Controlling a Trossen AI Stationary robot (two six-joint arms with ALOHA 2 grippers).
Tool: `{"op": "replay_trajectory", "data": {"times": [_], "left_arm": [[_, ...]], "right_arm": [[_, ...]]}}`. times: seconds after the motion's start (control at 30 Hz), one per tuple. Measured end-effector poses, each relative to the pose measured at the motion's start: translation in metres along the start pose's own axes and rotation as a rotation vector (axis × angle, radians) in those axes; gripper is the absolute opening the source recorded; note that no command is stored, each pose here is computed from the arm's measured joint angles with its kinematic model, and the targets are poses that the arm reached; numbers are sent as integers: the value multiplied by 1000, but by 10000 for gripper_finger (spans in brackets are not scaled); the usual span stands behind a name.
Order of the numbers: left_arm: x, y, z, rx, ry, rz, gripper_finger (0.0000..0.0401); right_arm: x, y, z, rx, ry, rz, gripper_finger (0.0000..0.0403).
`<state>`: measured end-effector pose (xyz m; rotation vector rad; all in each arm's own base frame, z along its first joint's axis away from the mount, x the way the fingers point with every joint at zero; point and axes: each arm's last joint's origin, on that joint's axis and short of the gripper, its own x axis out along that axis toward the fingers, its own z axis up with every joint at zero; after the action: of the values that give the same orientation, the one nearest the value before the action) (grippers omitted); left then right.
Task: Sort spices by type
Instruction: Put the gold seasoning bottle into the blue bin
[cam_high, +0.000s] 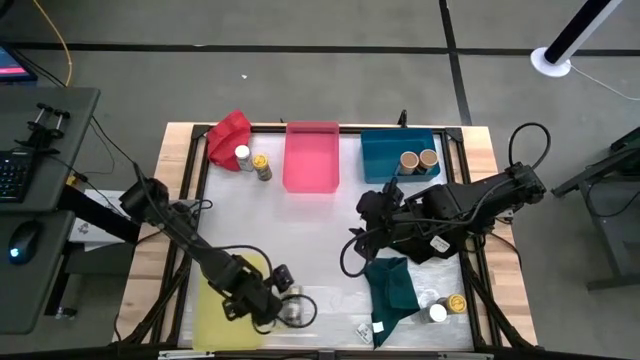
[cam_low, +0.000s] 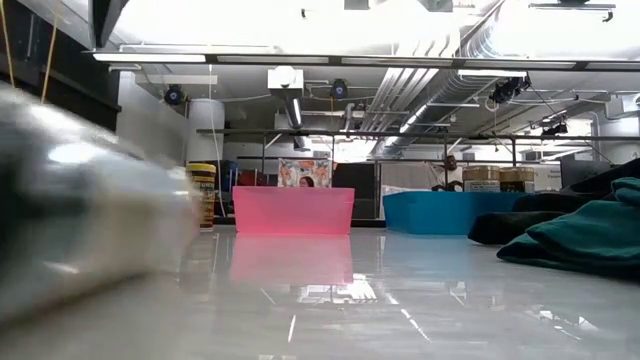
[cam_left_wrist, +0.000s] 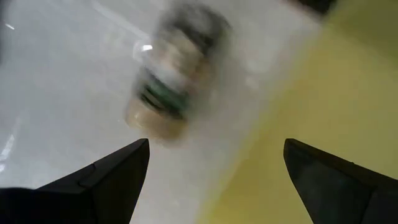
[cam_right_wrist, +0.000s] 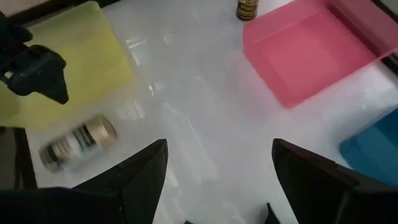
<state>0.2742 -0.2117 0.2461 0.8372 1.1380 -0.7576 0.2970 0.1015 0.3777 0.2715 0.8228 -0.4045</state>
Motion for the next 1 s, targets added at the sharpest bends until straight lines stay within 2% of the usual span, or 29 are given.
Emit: {"op": "replay_trajectory", "data": {"times": [0.07, 0.13, 0.2, 0.27, 0.33, 0.4, 0.53, 0.67, 0.77, 0.87, 1.0], "left_arm": [[-5, 1, 0, 10, -16, 22, 358], [-8, 8, 5, -23, -99, 51, 358], [-8, 15, 9, -121, -161, 77, 358], [-6, 23, 6, -284, -167, 74, 358], [-13, 26, -4, -421, -133, 61, 358], [-24, 24, -20, -493, -117, 58, 358], [-51, 7, -59, -636, -224, 112, 358], [-76, -8, -98, -853, -485, 255, 358], [-88, -16, -119, -979, -637, 303, 358], [-97, -22, -133, -1027, -695, 349, 358], [-103, -24, -139, -1040, -716, 389, 358]], "right_arm": [[0, 0, 0, 50, 3, 2, 284], [0, 0, -1, 119, 26, 10, 283], [7, 3, -5, 200, 80, 3, 280], [20, 13, -11, 267, 154, 16, 276], [37, 29, -16, 315, 206, 55, 271], [50, 48, -21, 343, 238, 138, 266], [72, 89, -43, 422, 355, 258, 259], [85, 115, -69, 542, 415, 232, 258], [93, 126, -86, 671, 447, 164, 258], [106, 130, -101, 755, 526, 76, 258], [121, 128, -114, 821, 579, -55, 258]]}}
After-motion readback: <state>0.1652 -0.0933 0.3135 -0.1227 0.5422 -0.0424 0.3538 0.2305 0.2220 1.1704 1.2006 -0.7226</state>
